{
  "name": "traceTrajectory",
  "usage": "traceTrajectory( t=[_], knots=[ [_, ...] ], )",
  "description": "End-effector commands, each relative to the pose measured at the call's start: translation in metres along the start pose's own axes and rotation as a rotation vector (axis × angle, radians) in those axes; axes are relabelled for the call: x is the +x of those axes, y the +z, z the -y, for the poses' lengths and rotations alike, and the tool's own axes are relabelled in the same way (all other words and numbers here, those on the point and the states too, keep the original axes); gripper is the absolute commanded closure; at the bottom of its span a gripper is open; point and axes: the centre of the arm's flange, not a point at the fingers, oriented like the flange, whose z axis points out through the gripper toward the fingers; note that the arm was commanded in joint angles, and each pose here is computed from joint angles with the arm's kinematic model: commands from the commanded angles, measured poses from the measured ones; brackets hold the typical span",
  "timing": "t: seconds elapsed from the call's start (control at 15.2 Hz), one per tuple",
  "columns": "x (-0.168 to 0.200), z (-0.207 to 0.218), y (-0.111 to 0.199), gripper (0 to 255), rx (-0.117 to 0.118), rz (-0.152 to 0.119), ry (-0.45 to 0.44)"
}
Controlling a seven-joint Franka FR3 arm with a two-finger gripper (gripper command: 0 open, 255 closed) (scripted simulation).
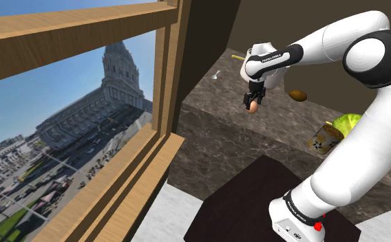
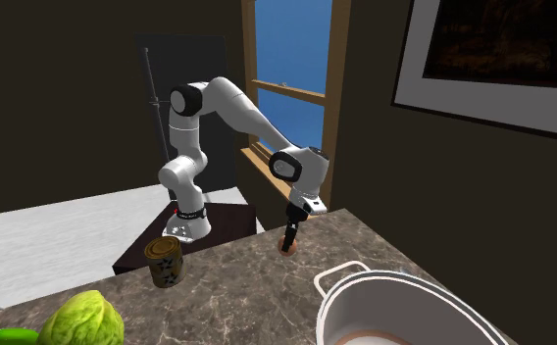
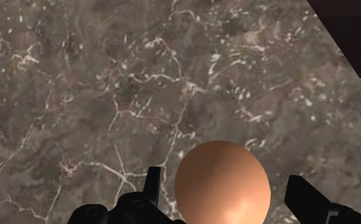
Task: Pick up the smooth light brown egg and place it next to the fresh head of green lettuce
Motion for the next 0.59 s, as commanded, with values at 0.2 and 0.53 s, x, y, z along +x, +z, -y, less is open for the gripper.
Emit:
traceTrajectory(
  t=[0.2,0.53],
  knots=[
    [0.0,0.0,0.0,255,0.0,0.0,0.0],
    [0.0,0.0001,0.0001,255,0.0,0.0,0.0]
  ],
)
